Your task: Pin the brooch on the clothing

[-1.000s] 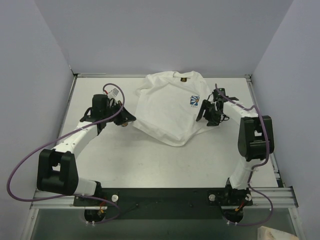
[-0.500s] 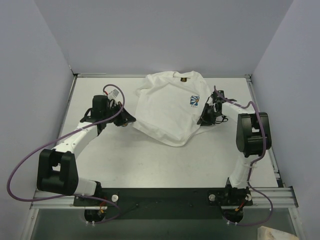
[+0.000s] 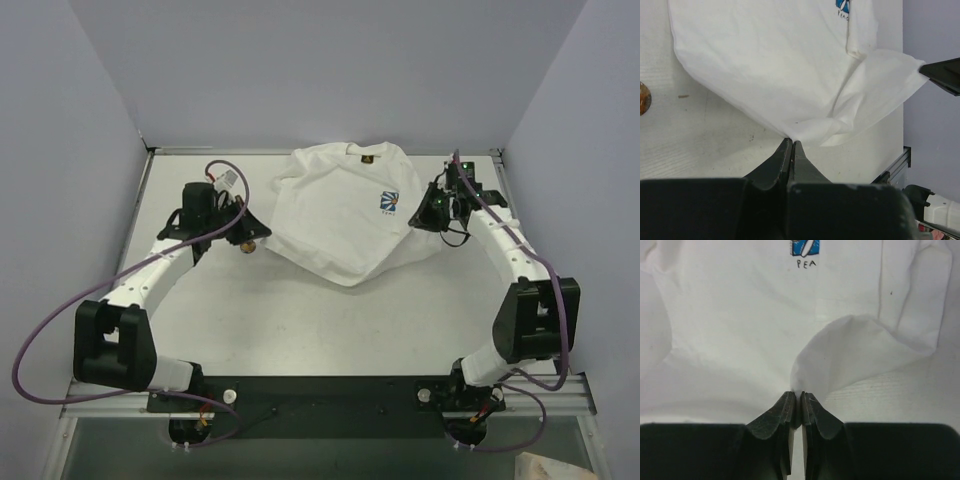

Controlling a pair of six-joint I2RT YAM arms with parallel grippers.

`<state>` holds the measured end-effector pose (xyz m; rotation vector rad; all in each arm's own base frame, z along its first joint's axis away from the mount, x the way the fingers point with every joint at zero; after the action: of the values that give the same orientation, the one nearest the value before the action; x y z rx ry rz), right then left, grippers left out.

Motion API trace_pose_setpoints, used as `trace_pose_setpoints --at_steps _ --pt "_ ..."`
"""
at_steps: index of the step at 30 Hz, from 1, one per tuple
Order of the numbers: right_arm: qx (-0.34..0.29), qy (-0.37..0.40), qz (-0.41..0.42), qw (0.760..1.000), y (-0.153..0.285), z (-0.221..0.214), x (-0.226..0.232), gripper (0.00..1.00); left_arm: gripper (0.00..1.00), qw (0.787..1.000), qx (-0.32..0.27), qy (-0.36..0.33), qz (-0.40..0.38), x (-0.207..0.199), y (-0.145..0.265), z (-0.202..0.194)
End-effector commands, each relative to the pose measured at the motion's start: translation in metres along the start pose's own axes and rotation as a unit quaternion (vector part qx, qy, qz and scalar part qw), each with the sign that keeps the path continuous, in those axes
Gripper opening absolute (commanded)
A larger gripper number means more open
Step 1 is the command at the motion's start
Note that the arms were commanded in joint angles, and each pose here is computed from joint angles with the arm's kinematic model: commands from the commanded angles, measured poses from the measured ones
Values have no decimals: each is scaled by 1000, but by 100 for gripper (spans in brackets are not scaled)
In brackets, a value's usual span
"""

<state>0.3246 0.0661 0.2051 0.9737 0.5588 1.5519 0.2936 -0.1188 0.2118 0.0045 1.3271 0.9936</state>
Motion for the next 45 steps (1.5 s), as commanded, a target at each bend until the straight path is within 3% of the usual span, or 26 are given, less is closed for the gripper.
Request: trace_pose_setpoints --at_steps 1,4,8,10,12,13,15,16,22,25,29,32,39,43,45 --pt "-65 8 7 998 53 24 15 9 0 995 -59 -64 -55 -48 26 29" --pt "-127 19 31 991 91 40 27 0 0 987 -95 -95 -92 -81 44 45" --pt "-253 45 60 965 174 63 46 0 0 962 -161 -143 -167 -141 85 66" --pt "-301 48 66 950 207 67 52 0 0 938 -202 -174 -219 -180 118 73" --pt "-379 48 78 921 256 69 60 0 0 918 -226 -196 -260 -206 143 74" --pt "-413 48 84 905 278 67 62 0 0 891 -244 -231 -305 -231 171 71" --pt "-468 55 104 876 318 69 71 0 0 867 -257 -259 -340 -256 196 62" --pt "-489 56 115 863 336 66 74 0 0 847 -270 -280 -361 -274 221 57" --pt "-554 100 195 804 412 41 92 0 0 784 -299 -327 -434 -307 301 21" --pt "-574 118 222 779 434 23 95 0 0 764 -309 -336 -456 -309 329 3" --pt "-587 124 231 766 449 8 95 0 0 760 -318 -336 -456 -306 344 -8" --pt "-589 127 232 763 451 4 95 0 0 770 -315 -328 -447 -304 340 -6" --pt "-564 135 207 788 424 23 92 0 0 800 -277 -311 -431 -303 294 20" --pt "-553 131 149 809 395 60 87 0 0 821 -261 -295 -413 -304 252 52" --pt "-552 128 122 815 386 81 82 0 0 822 -262 -294 -412 -309 244 63"
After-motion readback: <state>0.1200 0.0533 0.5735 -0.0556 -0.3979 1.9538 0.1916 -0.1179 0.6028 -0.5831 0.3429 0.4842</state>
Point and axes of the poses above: each gripper's point midway between its finger pads, its own y axis back along the fingers, its own x axis along the line the jaws close on, z = x × y, the point moved 9 cm from there along y, back along the fingers, and after that the axes turned 14 degrees about y, right-handed, at the moved point
